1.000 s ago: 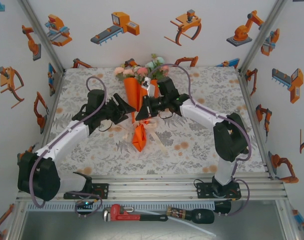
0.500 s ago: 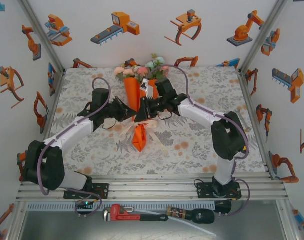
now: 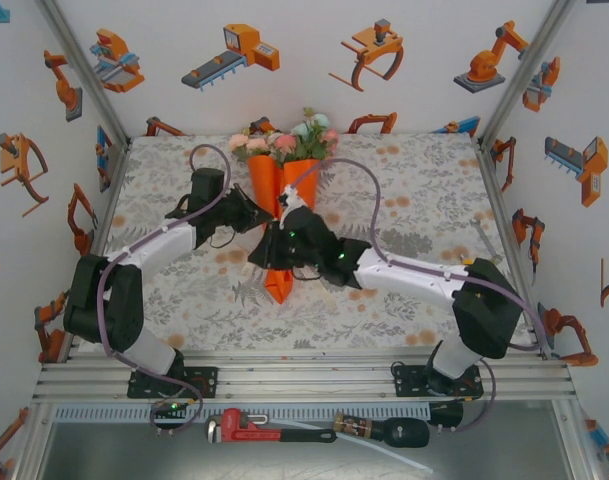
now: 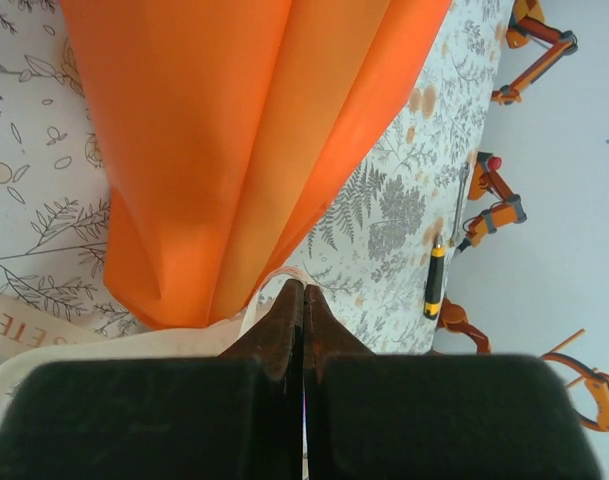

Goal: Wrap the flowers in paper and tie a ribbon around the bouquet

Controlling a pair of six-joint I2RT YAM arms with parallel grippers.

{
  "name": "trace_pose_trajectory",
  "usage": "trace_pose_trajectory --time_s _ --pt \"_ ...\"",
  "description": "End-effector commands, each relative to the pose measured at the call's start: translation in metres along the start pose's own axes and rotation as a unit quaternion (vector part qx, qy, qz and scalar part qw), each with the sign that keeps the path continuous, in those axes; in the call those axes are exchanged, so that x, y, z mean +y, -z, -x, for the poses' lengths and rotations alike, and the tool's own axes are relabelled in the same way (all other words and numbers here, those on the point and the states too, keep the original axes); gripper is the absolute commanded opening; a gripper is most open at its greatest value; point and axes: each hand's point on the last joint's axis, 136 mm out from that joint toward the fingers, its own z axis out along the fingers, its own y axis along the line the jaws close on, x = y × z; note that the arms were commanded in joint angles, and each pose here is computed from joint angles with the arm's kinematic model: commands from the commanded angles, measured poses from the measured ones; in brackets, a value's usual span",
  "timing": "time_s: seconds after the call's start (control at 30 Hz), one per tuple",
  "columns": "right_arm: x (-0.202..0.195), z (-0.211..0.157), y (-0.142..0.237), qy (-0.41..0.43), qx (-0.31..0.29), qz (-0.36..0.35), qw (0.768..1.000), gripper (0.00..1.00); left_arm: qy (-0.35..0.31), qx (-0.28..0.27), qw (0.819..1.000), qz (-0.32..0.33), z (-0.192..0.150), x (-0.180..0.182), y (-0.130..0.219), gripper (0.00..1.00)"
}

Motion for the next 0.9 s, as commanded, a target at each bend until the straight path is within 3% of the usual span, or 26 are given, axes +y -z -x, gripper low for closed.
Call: trace_pose_trajectory --time_s 0.0,0.2,0.43,0.7,0.77,0.87 --pt "-0.030 -0.001 -0.010 -0.075 -0.070 -0.118 0.988 0.41 -0.037 -0.027 0.999 -0.015 0.015 -0.009 -0.002 0.00" --pt "-0.045 -0.019 -0.038 -0.065 -0.093 -0.110 0.987 0.55 -0.033 -0.025 0.999 -0.020 0.009 0.000 -0.006 0.00" --pt "-0.061 -0.014 -0.066 0.024 -0.132 -0.137 0.981 0.56 -0.027 -0.022 0.999 -0.023 0.008 0.002 -0.010 0.00" --pt "-0.085 -0.013 -0.084 0.034 -0.153 -0.174 0.972 0.57 -0.023 -0.022 0.999 -0.025 0.009 0.002 -0.011 0.00" --pt "-0.089 -0.015 -0.090 0.031 -0.146 -0.172 0.974 0.55 -0.022 -0.021 0.999 -0.026 0.008 0.003 -0.012 0.00" --pt "-0.088 -0.016 -0.091 0.028 -0.142 -0.165 0.976 0.40 -0.021 -0.023 0.999 -0.027 0.010 0.003 -0.011 0.00"
